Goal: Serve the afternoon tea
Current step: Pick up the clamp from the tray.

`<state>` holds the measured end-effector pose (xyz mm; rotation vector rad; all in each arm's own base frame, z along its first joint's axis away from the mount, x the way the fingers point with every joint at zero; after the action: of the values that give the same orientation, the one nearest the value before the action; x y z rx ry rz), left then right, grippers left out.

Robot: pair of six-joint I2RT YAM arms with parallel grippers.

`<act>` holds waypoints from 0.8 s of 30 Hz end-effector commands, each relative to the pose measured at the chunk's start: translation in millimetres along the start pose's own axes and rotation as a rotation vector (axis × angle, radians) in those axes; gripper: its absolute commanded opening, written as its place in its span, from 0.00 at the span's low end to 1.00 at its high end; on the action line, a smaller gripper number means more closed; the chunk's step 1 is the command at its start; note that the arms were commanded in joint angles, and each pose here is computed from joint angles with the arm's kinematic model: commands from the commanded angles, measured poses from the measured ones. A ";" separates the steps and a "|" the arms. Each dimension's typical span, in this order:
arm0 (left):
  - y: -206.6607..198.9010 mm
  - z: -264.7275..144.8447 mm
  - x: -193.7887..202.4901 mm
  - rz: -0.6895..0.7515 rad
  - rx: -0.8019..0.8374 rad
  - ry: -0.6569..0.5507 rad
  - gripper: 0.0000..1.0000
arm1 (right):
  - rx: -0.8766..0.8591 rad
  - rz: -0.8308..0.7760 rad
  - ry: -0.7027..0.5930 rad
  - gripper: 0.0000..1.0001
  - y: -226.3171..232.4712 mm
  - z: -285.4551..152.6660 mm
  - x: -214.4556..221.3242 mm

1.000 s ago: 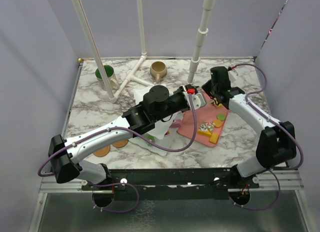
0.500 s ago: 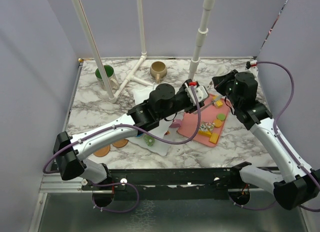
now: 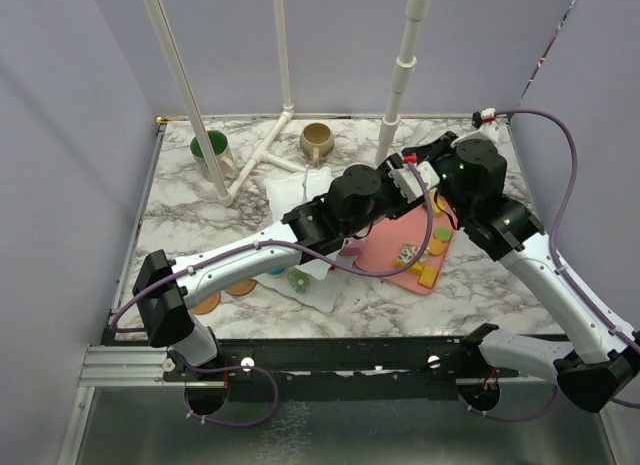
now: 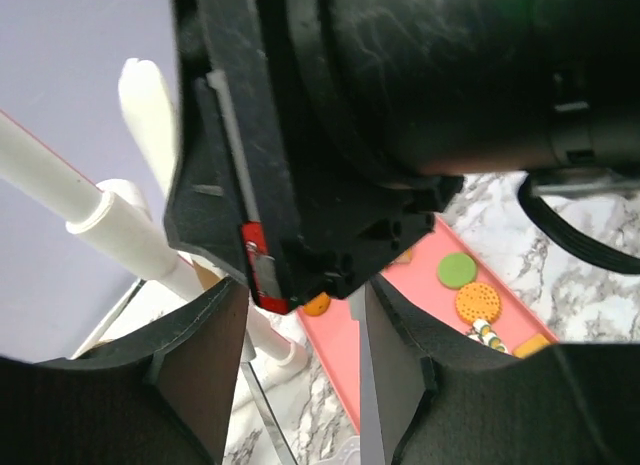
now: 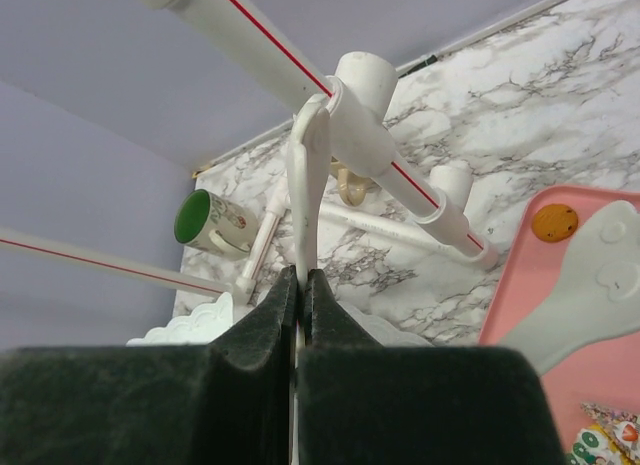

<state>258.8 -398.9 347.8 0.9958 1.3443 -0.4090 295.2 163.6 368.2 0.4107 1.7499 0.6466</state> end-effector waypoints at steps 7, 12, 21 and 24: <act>34.6 -6.1 -1.3 0.033 -0.221 0.006 0.48 | -0.020 0.027 -0.011 0.00 10.9 -18.5 -8.5; 32.7 -6.8 4.9 0.036 -0.218 0.021 0.48 | -0.041 0.037 -0.003 0.00 16.8 -22.5 -10.7; 28.4 -6.4 8.9 0.033 -0.190 0.044 0.39 | -0.125 0.056 0.011 0.00 32.6 -31.8 -16.0; 30.5 -7.0 6.6 0.028 -0.197 0.039 0.30 | -0.166 0.062 0.024 0.00 38.7 -35.8 -16.3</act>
<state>279.1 -380.4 346.0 0.8893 1.3716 -0.2429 275.7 172.1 385.6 0.3893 1.7447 0.7368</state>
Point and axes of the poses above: each gripper's point midway between its finger pads, its own z axis out along the fingers, its own y axis along the line the jaws close on, x = y × z, the point moved 4 cm from there along -z, back along the fingers, and after that the axes turned 1 degree about z, right-handed, at the moved point
